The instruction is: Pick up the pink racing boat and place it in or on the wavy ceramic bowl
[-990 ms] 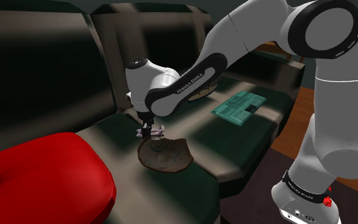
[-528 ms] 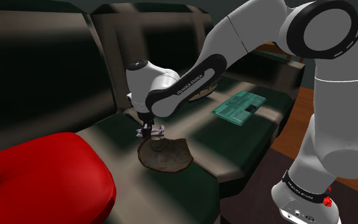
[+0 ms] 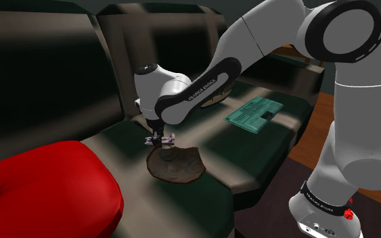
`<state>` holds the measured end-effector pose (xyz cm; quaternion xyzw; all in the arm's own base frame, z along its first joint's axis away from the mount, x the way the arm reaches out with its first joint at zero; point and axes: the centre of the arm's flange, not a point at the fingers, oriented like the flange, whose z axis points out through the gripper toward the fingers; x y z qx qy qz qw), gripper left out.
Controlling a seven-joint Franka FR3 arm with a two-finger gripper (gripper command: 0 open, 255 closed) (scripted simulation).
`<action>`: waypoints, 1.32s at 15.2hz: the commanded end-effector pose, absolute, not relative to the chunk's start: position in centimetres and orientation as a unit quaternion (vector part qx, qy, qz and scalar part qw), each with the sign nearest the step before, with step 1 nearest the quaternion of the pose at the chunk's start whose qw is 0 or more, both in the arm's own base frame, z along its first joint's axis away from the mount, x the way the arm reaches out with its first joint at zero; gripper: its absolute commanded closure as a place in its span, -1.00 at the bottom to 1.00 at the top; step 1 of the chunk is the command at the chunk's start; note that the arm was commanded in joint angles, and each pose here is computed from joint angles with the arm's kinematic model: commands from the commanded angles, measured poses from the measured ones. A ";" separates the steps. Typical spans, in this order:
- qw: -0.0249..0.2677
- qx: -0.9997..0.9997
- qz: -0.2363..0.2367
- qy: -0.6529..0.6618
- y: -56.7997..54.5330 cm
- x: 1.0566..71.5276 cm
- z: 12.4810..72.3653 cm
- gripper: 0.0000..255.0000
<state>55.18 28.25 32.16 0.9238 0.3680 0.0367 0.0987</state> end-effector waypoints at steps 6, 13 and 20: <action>0.099 0.924 0.037 0.368 28.3 55.2 33.7 1.00; 0.099 0.924 0.037 0.368 28.3 55.2 37.4 1.00; 0.099 0.924 0.037 0.368 28.3 55.2 41.1 1.00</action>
